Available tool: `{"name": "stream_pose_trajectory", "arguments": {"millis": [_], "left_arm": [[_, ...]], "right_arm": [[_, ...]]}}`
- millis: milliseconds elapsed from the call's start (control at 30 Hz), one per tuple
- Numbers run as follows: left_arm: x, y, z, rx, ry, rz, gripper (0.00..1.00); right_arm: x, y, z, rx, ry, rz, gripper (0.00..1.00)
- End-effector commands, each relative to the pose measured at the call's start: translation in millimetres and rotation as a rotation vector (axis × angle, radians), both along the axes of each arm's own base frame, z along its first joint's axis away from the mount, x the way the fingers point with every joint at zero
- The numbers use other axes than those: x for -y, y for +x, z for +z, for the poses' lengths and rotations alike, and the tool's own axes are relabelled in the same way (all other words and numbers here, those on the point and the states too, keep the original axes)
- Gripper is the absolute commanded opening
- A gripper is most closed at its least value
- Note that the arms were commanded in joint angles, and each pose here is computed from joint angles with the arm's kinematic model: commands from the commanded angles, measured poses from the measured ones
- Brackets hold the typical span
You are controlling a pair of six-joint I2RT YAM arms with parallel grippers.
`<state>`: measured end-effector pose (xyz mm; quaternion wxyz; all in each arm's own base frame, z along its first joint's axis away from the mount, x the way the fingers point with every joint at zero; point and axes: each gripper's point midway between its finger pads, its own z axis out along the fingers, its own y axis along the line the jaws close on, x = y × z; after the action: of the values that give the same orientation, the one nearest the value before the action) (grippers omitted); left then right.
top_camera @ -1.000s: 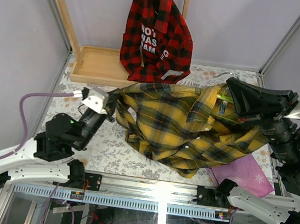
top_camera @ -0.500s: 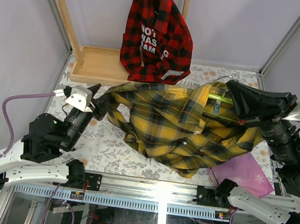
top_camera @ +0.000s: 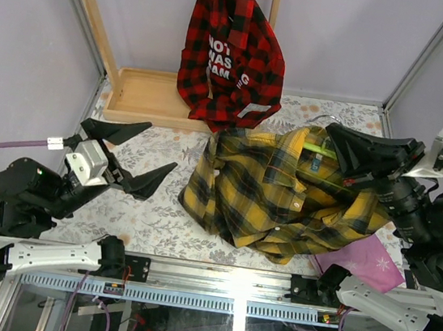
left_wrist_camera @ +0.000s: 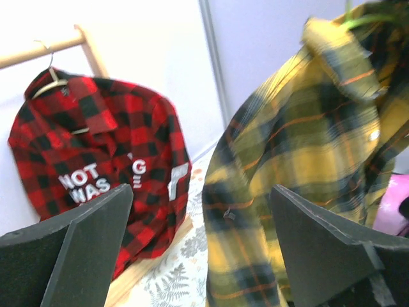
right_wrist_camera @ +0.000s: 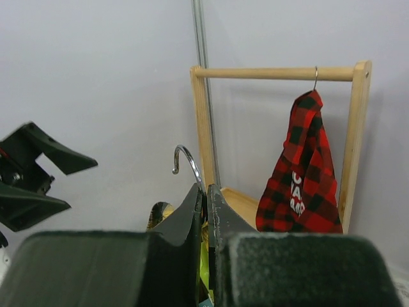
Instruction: Place the shirt on the hanger
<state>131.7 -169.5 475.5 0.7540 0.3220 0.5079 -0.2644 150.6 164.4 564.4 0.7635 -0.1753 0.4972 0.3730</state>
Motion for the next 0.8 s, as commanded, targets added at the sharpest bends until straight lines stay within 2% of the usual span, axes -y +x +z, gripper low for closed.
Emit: {"name": "stream_pose_trajectory", "arguments": {"millis": [0,200,400,567,767], "left_arm": [[36,-10,12,0.016,0.067,-0.127,0.87],[86,-8,14,0.022,0.180,-0.218,0.85],[123,-21,-1,-0.010,0.263,-0.366,0.84],[142,-32,-22,-0.054,0.328,-0.460,0.78],[147,-32,-30,-0.059,0.377,-0.475,0.72]], "right_arm": [[-12,-10,12,0.055,0.020,0.081,0.00],[-38,-26,1,0.088,-0.052,0.231,0.00],[-49,-39,-6,0.128,-0.114,0.315,0.00],[-53,-48,-8,0.152,-0.136,0.365,0.00],[-57,-59,-13,0.173,-0.170,0.427,0.00]]}}
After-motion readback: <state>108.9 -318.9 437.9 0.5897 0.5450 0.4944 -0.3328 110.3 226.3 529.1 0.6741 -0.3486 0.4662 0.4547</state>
